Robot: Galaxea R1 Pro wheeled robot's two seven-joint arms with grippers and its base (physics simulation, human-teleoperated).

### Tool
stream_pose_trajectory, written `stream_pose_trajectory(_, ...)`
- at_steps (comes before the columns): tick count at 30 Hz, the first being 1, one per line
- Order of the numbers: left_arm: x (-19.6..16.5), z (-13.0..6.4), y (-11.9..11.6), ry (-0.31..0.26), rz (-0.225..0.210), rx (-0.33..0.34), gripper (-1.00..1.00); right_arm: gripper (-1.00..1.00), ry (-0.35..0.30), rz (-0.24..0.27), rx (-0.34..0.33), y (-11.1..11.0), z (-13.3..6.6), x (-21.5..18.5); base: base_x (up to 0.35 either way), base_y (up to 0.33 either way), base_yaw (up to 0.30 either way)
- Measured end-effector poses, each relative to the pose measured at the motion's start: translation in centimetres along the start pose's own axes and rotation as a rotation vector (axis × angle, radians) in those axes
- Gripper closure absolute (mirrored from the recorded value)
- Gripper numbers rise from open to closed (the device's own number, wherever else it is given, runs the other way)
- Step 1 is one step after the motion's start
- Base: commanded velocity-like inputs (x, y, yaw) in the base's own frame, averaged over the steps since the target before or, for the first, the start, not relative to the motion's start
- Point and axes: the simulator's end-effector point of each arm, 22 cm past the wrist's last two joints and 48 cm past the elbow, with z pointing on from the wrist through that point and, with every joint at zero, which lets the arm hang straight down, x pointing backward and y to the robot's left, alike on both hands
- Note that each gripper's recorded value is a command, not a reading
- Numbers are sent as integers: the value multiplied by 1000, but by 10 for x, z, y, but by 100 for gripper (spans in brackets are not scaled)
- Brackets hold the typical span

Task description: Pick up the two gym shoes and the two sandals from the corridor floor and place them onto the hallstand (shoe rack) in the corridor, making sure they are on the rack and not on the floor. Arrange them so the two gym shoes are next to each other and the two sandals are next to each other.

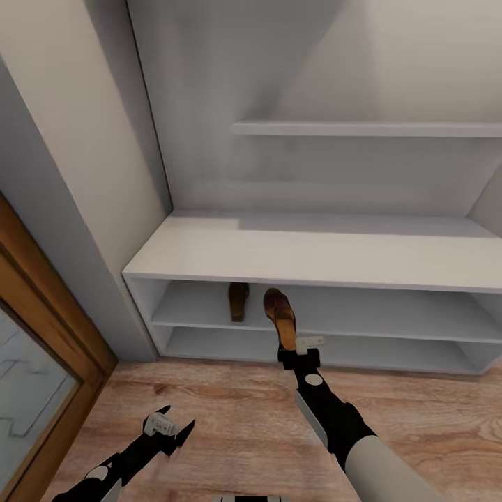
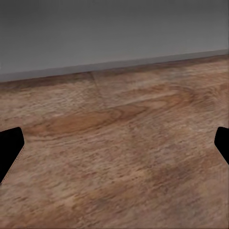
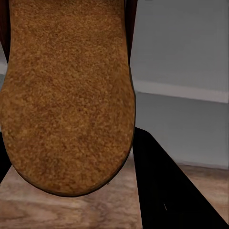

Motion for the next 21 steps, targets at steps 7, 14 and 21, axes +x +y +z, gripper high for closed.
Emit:
stream_pose_trajectory(7,0,0,0,0,0,0,-100,100,1,-1,0,0,0,0,39,1,0)
stream_pose_trajectory(14,0,0,0,0,0,0,-100,100,17,-6,2,-1,0,8,57,0,0)
stream_pose_trajectory(21,0,0,0,0,0,0,-100,100,33,-10,5,-2,1,17,26,0,0)
